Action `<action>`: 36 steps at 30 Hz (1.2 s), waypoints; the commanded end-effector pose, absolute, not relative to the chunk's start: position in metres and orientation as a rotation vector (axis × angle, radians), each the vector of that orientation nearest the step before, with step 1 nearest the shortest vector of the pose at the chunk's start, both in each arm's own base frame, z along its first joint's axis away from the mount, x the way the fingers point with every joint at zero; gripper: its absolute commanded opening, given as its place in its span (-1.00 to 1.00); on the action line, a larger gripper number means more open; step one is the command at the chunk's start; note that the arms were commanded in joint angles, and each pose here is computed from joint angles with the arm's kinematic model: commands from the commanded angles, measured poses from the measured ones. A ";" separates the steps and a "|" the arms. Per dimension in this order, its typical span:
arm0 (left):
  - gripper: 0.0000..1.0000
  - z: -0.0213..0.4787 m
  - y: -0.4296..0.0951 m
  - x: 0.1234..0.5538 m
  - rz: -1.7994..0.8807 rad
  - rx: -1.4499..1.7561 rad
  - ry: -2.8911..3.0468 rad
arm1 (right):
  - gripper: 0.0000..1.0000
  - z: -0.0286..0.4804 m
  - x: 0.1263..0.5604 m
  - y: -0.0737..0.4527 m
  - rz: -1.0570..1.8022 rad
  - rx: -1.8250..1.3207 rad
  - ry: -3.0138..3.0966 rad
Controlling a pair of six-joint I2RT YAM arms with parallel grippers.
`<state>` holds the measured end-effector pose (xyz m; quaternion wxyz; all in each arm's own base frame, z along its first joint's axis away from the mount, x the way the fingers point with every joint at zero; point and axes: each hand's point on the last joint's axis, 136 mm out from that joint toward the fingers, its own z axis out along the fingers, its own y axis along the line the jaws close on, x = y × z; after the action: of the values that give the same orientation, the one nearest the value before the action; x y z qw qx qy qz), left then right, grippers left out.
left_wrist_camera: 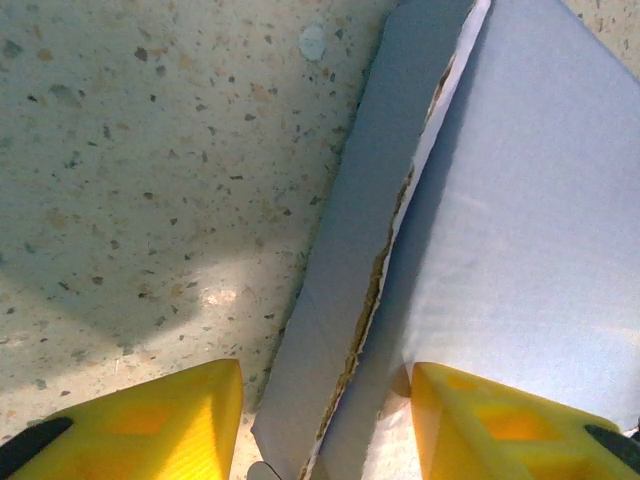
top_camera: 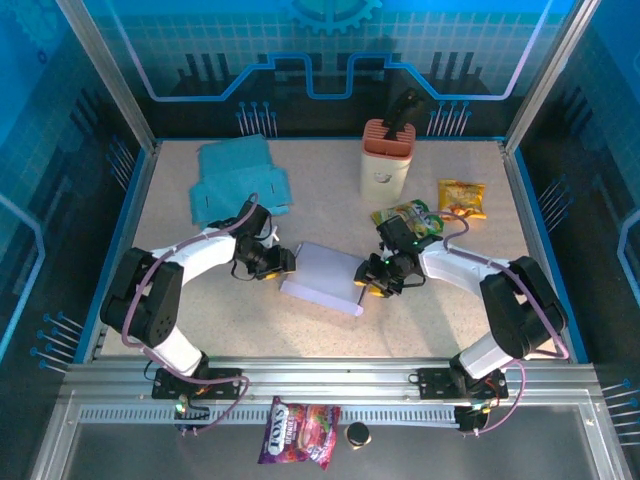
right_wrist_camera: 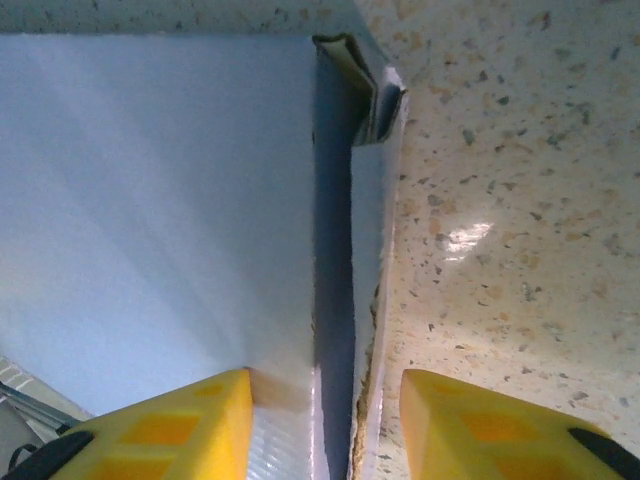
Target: Fold the paper box
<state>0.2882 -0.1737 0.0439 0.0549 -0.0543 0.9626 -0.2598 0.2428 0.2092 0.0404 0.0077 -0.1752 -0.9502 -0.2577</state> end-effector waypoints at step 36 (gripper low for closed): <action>-0.47 0.044 -0.190 0.255 -0.855 -0.182 2.924 | -0.69 0.026 0.250 0.189 -0.530 -0.281 -3.026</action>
<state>0.2628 -0.1870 0.0392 0.0499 -0.0554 0.9597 -0.2709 0.2521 0.2082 0.0386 0.0201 -0.0921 -0.9710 -0.2196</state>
